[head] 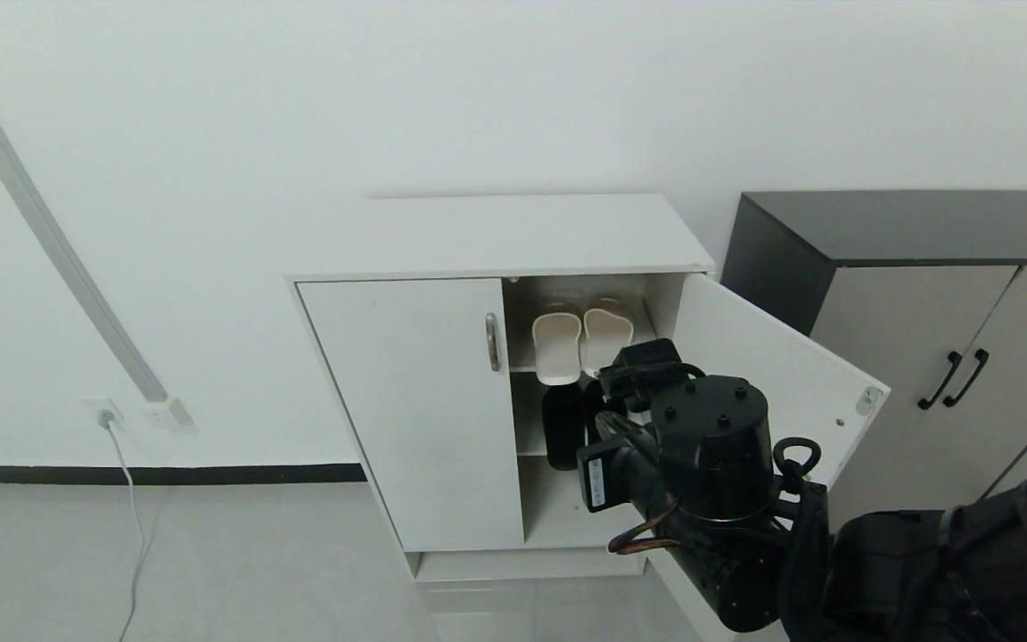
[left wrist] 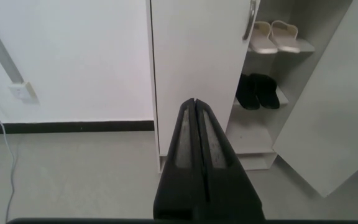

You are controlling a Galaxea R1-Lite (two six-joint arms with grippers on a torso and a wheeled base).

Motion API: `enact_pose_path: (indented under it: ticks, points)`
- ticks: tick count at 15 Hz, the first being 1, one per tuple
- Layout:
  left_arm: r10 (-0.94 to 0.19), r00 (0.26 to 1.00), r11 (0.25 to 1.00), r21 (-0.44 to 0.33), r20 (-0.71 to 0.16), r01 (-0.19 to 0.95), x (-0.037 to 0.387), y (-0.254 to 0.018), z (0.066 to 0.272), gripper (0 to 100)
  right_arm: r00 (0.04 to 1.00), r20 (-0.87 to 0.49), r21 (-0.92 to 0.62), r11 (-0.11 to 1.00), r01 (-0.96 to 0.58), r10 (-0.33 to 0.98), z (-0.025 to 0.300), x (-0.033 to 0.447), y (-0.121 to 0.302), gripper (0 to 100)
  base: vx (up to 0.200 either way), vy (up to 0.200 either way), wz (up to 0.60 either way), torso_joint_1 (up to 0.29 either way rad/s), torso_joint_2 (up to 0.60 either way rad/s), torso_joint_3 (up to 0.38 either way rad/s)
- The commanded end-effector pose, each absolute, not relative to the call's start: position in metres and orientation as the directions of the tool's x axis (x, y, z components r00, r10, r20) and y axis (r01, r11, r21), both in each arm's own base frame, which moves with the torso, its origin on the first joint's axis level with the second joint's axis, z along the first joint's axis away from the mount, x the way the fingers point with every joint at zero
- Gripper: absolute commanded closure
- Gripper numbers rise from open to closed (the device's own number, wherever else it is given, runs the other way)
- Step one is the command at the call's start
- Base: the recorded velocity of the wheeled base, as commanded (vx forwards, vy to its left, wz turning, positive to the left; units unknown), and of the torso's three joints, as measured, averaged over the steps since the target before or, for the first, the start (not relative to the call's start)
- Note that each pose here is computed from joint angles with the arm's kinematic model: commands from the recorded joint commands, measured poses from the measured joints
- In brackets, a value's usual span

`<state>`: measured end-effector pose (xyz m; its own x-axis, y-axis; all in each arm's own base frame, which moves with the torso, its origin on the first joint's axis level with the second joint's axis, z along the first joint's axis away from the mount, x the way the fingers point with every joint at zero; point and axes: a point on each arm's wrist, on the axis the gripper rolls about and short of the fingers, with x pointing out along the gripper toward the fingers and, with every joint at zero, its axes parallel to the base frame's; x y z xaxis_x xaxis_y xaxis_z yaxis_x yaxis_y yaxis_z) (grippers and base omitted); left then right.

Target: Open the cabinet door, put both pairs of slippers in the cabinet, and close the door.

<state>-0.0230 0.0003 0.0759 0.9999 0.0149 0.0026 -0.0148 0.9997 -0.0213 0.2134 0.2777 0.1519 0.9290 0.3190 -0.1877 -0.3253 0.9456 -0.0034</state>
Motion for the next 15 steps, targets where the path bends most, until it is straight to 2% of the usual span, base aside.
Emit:
enact_pose_path:
  ticks: [1, 11, 15]
  points:
    - [0.015, 1.000, 1.000, -0.021, 0.002, -0.015, -0.0229, 0.0003, 0.0759, 100, 0.929, -0.188, -0.004, 0.946, -0.326, 0.319, 0.1516, 0.2131, 0.2774, 100, 0.000, 0.000, 0.00, 0.207, -0.51, -0.315]
    - [0.014, 1.000, 1.000, -0.021, 0.002, -0.014, -0.0229, 0.0002, 0.0759, 100, 0.930, -0.172, 0.011, 0.945, -0.327, 0.324, 0.1522, 0.2136, 0.2764, 100, 0.000, 0.000, 0.00, 0.244, -0.57, -0.326]
    - [0.014, 1.000, 1.000, -0.021, 0.002, -0.014, -0.0229, 0.0002, 0.0759, 100, 0.929, -0.178, 0.005, 0.945, -0.328, 0.324, 0.1491, 0.2134, 0.2763, 100, 0.000, 0.000, 0.00, 0.046, -0.11, -0.059]
